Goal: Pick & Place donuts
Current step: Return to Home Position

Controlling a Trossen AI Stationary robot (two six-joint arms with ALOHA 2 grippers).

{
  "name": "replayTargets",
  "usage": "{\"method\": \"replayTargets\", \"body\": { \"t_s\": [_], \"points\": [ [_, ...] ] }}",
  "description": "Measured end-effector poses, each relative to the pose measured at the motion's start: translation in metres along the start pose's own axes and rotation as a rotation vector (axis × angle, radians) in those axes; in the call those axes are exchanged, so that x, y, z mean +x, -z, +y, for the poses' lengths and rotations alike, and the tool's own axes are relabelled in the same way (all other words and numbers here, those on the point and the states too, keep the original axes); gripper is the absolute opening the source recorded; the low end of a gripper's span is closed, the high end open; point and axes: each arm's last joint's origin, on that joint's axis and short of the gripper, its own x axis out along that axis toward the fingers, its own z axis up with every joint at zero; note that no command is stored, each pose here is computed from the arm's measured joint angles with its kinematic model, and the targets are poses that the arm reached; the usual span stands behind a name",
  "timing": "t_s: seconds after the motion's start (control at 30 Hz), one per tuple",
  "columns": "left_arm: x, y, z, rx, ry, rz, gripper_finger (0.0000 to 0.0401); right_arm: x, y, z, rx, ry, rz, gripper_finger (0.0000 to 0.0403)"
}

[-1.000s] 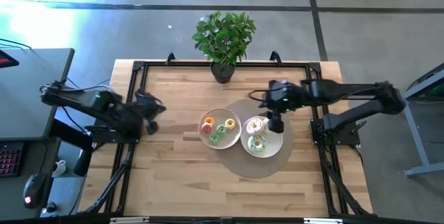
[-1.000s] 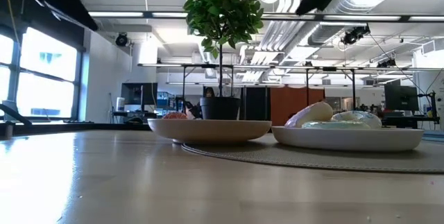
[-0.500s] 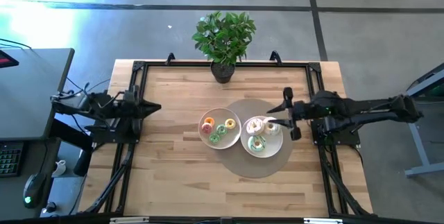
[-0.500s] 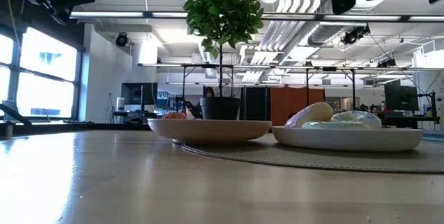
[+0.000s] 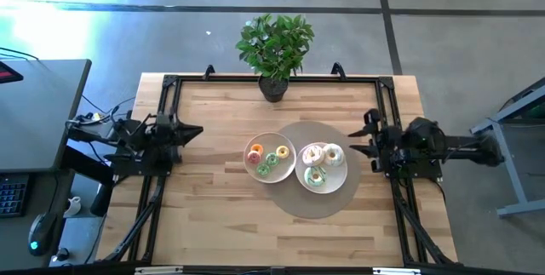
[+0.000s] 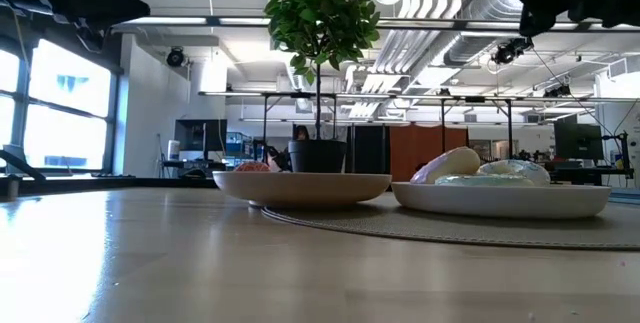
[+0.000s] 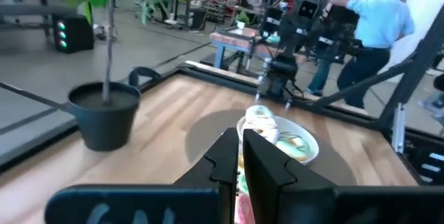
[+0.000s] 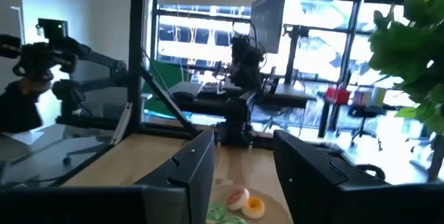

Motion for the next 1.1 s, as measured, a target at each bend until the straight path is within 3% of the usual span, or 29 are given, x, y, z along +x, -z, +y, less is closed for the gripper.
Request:
{"method": "replayTargets", "body": {
  "t_s": [0.33, 0.6, 0.87, 1.1],
  "points": [
    [0.016, 0.044, -0.001, -0.028, 0.018, 0.065, 0.002, -0.009, 0.015, 0.002, -0.009, 0.006, -0.011, 0.0145],
    [0.02, 0.059, 0.0, 0.014, 0.016, 0.076, 0.002, -0.008, 0.024, 0.002, 0.002, 0.019, 0.022, 0.0145],
    [0.026, 0.068, -0.007, 0.13, 0.209, -0.022, 0.002, -0.009, 0.032, 0.003, 0.025, 0.013, 0.099, 0.0145],
    [0.026, 0.069, -0.007, 0.154, 0.202, -0.01, 0.002, -0.009, 0.037, 0.003, 0.066, 0.012, 0.152, 0.0145]
  ]
}}
